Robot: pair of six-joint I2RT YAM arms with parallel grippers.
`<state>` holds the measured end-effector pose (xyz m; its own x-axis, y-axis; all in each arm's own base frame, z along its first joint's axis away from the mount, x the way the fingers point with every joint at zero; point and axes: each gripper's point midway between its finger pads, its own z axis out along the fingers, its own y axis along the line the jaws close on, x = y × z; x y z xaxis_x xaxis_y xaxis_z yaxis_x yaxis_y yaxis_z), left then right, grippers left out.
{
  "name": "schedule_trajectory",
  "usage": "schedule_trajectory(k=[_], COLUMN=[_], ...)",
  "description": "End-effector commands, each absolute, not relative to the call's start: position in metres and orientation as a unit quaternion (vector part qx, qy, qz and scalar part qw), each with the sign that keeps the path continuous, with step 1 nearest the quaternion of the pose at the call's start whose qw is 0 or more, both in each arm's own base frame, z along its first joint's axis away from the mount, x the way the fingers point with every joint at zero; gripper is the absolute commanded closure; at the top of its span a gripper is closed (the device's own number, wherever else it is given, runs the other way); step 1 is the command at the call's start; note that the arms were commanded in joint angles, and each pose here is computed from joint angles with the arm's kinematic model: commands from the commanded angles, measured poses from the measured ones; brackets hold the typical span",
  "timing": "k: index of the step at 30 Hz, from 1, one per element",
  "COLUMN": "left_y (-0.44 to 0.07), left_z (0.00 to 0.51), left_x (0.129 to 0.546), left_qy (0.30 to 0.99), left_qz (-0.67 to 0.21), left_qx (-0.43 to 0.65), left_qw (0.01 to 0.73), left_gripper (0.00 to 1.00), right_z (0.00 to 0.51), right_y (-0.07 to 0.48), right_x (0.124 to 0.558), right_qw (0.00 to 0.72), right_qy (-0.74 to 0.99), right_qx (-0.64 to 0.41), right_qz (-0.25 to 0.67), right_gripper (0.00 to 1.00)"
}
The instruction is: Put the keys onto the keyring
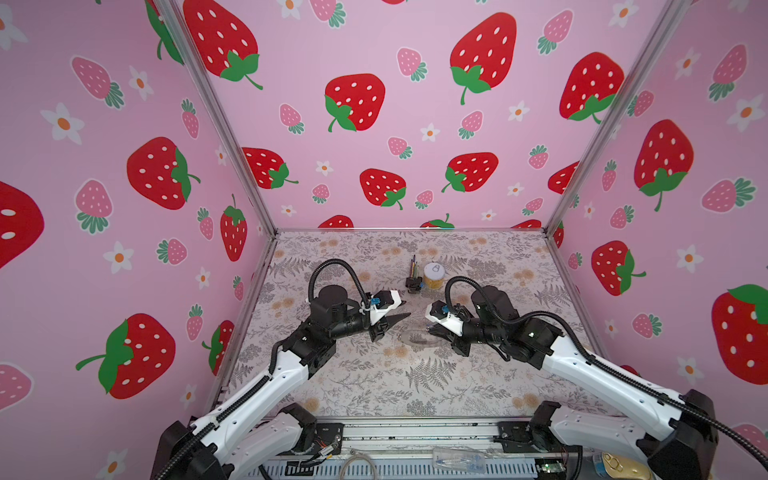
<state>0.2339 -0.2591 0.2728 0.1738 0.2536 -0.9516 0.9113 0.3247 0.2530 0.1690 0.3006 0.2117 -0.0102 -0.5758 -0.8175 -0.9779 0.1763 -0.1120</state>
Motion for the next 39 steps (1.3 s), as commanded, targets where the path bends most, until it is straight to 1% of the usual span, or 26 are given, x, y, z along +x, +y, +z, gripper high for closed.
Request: schedule_trajectory(k=[1,15,19,23,28,32,36,39], left_y=[-0.257,-0.258,-0.259,-0.264,-0.275,-0.281,-0.285,-0.286], left_z=[0.276,0.272,0.27,0.263,0.249,0.238,0.23,0.229], left_x=[0.235,0.232,0.232,0.226,0.2,0.187,0.183,0.187], left_qy=[0.571,0.572,0.574,0.576,0.56,0.552,0.547,0.549], left_qz=[-0.28,-0.285,-0.29,-0.312,-0.334,-0.342,-0.34,-0.331], left_qx=[0.501,0.509,0.509,0.52,0.569,0.593,0.605,0.602], left_qw=[0.587,0.576,0.572,0.547,0.5,0.477,0.467,0.476], left_gripper=[0.67,0.68,0.68,0.69,0.68,0.68,0.68,0.68], right_z=[0.23,0.221,0.214,0.212,0.22,0.225,0.23,0.232], right_y=[0.304,0.3,0.299,0.3,0.299,0.298,0.299,0.298], right_x=[0.169,0.171,0.168,0.166,0.162,0.159,0.152,0.149], right_qw=[0.409,0.406,0.391,0.393,0.409,0.419,0.422,0.424], right_qy=[0.637,0.638,0.634,0.615,0.587,0.571,0.558,0.552], right_qx=[-0.597,-0.605,-0.622,-0.641,-0.66,-0.667,-0.672,-0.674], right_qz=[0.265,0.247,0.241,0.237,0.229,0.231,0.244,0.249], right_gripper=[1.0,1.0,1.0,1.0,1.0,1.0,1.0,1.0])
